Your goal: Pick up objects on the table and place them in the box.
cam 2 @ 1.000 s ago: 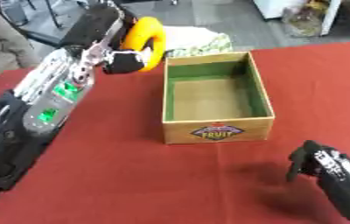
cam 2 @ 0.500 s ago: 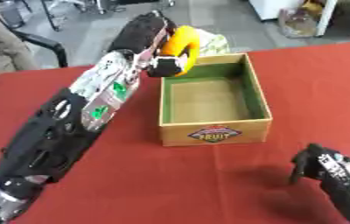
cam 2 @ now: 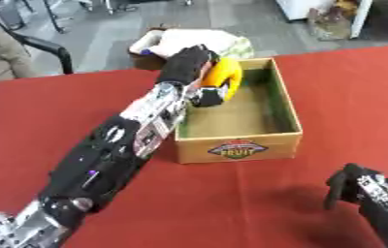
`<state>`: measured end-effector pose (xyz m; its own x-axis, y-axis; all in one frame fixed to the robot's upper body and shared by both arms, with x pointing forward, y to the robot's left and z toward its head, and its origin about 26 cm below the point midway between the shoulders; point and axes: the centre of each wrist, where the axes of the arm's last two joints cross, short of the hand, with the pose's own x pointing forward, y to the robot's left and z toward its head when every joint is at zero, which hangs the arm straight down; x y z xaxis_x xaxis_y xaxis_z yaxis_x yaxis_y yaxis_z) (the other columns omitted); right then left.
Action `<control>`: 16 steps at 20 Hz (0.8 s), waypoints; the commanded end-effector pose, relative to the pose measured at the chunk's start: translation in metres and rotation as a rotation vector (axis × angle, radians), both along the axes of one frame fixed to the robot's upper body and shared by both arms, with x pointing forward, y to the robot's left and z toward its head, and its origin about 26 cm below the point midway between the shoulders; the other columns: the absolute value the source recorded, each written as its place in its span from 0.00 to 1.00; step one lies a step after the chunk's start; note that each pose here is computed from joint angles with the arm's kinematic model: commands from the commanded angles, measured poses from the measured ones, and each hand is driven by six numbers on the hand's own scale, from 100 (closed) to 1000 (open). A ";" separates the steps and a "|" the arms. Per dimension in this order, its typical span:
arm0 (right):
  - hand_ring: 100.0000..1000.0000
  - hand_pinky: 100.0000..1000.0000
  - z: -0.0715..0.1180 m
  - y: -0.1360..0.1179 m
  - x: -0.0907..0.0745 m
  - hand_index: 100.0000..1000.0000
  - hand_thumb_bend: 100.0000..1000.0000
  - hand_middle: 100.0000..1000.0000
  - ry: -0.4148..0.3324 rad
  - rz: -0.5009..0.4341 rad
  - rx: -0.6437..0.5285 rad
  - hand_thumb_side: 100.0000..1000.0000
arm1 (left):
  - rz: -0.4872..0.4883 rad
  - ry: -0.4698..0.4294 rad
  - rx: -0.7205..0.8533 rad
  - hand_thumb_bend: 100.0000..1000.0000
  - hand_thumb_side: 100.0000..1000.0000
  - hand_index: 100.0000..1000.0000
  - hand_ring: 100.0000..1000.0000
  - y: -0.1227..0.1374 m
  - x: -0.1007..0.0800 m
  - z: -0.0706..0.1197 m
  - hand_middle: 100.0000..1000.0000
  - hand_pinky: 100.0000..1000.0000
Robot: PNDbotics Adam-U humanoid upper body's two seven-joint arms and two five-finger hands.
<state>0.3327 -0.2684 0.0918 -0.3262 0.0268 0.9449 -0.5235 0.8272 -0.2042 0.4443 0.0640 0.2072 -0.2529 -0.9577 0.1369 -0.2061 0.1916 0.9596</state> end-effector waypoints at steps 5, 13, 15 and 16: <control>0.35 0.36 0.010 0.002 0.001 0.51 0.00 0.31 -0.034 0.018 0.001 0.72 | 0.018 0.054 0.069 0.00 0.17 0.72 0.57 -0.004 0.006 -0.008 0.60 0.59; 0.35 0.37 0.009 0.001 0.000 0.51 0.00 0.31 -0.032 0.016 -0.002 0.72 | 0.039 0.248 0.177 0.21 0.35 0.88 0.81 0.001 0.007 -0.011 0.84 0.76; 0.35 0.37 0.008 0.001 0.000 0.51 0.00 0.31 -0.028 0.013 -0.004 0.72 | 0.041 0.253 0.179 0.22 0.42 0.89 0.84 0.002 0.006 -0.007 0.86 0.78; 0.35 0.37 0.008 0.000 0.000 0.51 0.00 0.31 -0.027 0.013 -0.006 0.72 | 0.040 0.248 0.178 0.22 0.44 0.89 0.85 0.003 0.005 -0.003 0.87 0.79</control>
